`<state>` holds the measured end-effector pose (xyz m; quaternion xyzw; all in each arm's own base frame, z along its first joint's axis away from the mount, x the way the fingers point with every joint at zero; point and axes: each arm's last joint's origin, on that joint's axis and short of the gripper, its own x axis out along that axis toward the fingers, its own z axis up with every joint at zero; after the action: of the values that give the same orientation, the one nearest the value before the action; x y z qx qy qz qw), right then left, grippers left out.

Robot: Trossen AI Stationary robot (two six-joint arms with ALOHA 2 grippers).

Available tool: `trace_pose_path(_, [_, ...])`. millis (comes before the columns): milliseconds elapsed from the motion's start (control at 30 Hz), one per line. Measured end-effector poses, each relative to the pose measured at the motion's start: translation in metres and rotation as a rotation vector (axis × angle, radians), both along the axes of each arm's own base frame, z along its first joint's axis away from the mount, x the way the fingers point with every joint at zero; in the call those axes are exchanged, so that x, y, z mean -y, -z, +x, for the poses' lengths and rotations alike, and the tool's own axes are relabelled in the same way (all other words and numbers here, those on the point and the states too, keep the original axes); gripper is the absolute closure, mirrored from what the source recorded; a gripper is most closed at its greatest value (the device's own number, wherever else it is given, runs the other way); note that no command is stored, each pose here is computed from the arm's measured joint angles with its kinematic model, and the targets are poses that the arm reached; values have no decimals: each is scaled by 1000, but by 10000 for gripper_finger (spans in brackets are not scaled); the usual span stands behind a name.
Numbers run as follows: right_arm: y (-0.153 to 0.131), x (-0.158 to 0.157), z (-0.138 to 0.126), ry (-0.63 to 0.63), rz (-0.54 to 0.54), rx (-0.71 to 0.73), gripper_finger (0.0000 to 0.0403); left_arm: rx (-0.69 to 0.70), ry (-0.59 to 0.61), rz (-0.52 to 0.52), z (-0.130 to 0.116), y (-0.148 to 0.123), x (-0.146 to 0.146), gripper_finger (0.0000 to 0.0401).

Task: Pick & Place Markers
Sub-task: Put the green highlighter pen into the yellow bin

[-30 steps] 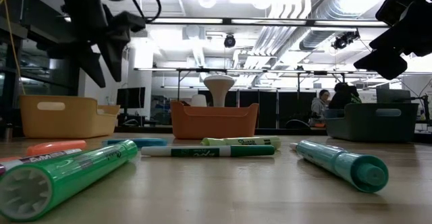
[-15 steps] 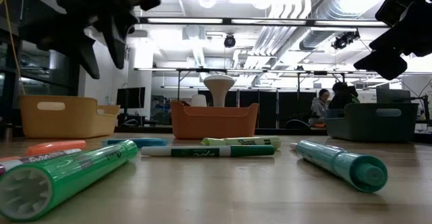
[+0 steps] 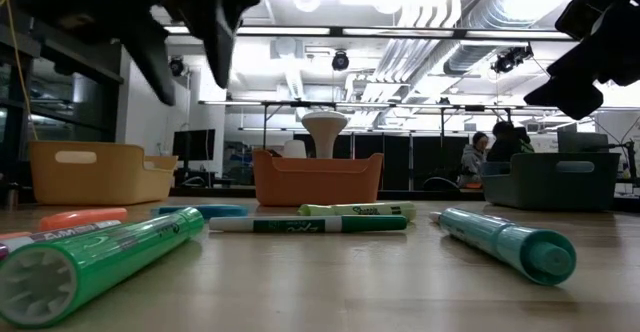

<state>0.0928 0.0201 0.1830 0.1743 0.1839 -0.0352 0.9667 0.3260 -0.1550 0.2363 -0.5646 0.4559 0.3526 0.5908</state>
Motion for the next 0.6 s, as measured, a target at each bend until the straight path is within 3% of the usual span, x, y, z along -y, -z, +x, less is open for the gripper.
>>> trace_pose_path(367, [1,0,1,0,-2,-5,150,-47,13,-10,26,27,39,236])
trace_pose_path(600, [1,0,1,-1,-4,-13,150,-103,32,-51,28,44,47,236])
